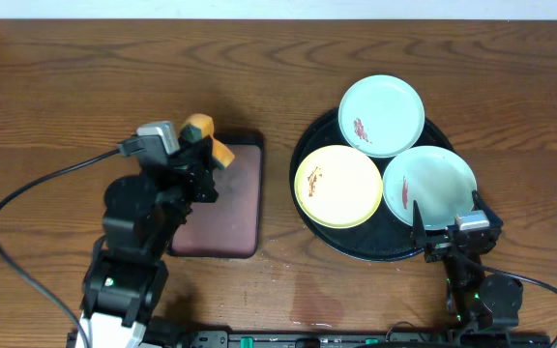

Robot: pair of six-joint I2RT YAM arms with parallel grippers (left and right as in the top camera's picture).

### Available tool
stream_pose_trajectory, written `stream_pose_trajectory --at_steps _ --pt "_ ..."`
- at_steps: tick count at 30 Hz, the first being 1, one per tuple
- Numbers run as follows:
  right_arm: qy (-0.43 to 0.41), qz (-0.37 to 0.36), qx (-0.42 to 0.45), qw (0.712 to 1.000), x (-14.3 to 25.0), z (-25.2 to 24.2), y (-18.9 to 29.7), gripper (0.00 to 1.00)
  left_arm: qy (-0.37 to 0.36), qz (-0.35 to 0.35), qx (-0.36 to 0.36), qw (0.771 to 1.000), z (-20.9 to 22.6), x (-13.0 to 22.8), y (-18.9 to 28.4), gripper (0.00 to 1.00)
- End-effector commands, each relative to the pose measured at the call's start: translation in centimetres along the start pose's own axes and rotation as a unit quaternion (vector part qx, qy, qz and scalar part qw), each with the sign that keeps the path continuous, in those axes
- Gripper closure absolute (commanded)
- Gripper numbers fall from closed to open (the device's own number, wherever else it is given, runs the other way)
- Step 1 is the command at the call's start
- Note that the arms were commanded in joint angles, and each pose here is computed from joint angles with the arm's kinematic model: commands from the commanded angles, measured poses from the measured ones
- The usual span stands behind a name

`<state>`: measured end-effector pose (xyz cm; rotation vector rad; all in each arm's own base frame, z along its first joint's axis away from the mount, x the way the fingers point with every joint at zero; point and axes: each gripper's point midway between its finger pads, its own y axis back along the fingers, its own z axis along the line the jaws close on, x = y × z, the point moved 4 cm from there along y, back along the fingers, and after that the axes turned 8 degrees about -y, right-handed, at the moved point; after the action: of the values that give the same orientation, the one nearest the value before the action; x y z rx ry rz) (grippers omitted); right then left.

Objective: Clean dirty plates on tray and stack at the side

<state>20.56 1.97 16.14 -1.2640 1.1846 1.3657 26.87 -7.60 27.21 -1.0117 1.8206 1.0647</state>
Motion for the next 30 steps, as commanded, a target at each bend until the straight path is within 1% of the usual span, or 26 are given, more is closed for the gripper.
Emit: stream_pose_trajectory --at_steps 1,3,7,9,11,13,16,18,20,22,24,26,27,30 --pt "0.005 0.003 -0.002 1.0 0.1 0.1 0.0 0.01 -0.038 0.055 -0.056 0.996 2.3 2.7 -2.0 0.93" --pt "0.005 0.003 -0.002 1.0 0.1 0.1 0.0 0.01 -0.034 0.105 -0.083 0.99 4.0 5.9 -3.6 0.92" --pt "0.005 0.003 -0.003 1.0 0.1 0.1 0.0 0.01 -0.034 0.189 -0.103 0.976 6.3 11.4 -6.6 0.93" --pt "0.005 0.003 -0.003 1.0 0.1 0.1 0.0 0.01 -0.077 0.212 -0.068 0.972 5.8 12.1 -7.6 0.93" --pt "0.005 0.003 -0.002 1.0 0.1 0.1 0.0 0.01 -0.13 0.204 -0.01 0.97 4.3 11.0 -7.8 0.93" --pt "0.005 0.003 -0.003 1.0 0.1 0.1 0.0 0.01 -0.159 0.167 0.026 0.973 2.7 8.6 -7.4 0.93" --pt "0.005 0.003 -0.002 1.0 0.1 0.1 0.0 0.01 -0.176 0.085 0.045 0.98 0.6 3.9 -5.2 0.92" --pt "0.005 0.003 -0.003 1.0 0.1 0.1 0.0 0.01 -0.188 0.026 0.053 0.98 -0.6 1.2 -3.0 0.93" --pt "0.005 0.003 -0.003 1.0 0.1 0.1 0.0 0.01 -0.196 -0.017 0.057 0.979 -1.5 -0.5 -1.0 0.93" --pt "0.005 0.003 -0.003 1.0 0.1 0.1 0.0 0.01 -0.202 -0.045 0.06 0.977 -2.1 -1.5 0.7 0.93" --pt "0.005 0.003 -0.003 1.0 0.1 0.1 0.0 0.01 -0.203 -0.053 0.057 0.976 -2.2 -1.7 1.7 0.93" --pt "0.005 0.003 -0.002 1.0 0.1 0.1 0.0 0.01 -0.199 -0.037 0.039 0.978 -1.5 -1.0 1.7 0.93" --pt "0.005 0.003 -0.002 1.0 0.1 0.1 0.0 0.01 -0.197 -0.021 0.021 0.98 -0.7 -0.2 1.3 0.93" --pt "0.005 0.003 -0.002 1.0 0.1 0.1 0.0 0.01 -0.194 0.051 -0.059 0.978 2.9 3.8 -1.0 0.93"
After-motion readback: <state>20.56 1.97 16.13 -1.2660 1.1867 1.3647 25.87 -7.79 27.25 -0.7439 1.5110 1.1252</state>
